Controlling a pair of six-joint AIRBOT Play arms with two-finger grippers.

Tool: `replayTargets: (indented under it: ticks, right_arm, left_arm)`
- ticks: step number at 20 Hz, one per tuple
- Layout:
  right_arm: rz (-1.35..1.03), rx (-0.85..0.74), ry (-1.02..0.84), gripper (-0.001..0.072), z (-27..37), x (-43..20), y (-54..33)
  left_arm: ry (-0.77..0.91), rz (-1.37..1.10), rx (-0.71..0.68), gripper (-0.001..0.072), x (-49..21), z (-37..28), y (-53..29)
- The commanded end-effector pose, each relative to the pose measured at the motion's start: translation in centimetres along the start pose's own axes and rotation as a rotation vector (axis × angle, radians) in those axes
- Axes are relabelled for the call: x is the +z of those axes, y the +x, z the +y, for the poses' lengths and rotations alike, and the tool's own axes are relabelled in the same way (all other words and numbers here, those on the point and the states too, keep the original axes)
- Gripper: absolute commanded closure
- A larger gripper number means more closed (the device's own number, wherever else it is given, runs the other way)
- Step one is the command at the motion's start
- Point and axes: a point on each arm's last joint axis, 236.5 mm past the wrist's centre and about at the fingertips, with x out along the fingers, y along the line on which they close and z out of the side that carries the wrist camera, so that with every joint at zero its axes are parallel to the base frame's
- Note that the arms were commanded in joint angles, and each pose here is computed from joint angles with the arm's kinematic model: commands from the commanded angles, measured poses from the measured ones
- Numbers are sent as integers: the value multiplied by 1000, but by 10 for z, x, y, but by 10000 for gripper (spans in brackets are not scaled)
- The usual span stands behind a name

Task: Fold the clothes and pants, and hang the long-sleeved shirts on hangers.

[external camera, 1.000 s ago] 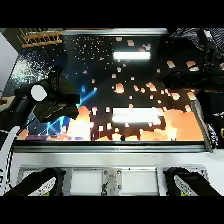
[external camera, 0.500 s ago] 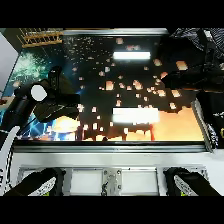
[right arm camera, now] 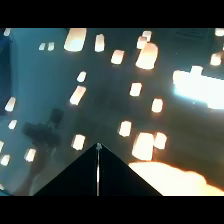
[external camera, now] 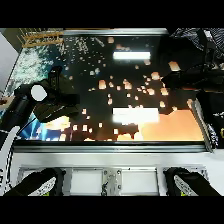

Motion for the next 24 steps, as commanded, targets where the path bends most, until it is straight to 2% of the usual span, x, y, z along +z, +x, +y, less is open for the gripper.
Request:
replayTargets:
  ticks: [1,7,8,9,10,15,19,23,24]
  right_arm:
    - [1,1,0,679,0,0,0]
    - [1,1,0,679,0,0,0]
    - [1,1,0,679,0,0,0]
    - [1,1,0,679,0,0,0]
    - [1,1,0,679,0,0,0]
    - [1,1,0,679,0,0,0]
    - [1,1,0,679,0,0,0]
    - [1,1,0,679,0,0,0]
    - [1,1,0,679,0,0,0]
  left_arm:
    - [0,1,0,687,0,0,0]
    - [1,-8,0,686,2,0,0]
    - [6,-34,7,622,8,1,0]
    - [3,-61,17,179,15,6,-1]
    - [5,-87,40,3,22,15,-1]
    - [-28,-38,230,2,29,101,40]
    - [-112,60,266,2,11,146,89]
    - [-133,136,269,3,-7,155,109]
    - [-136,140,262,51,-8,150,111]
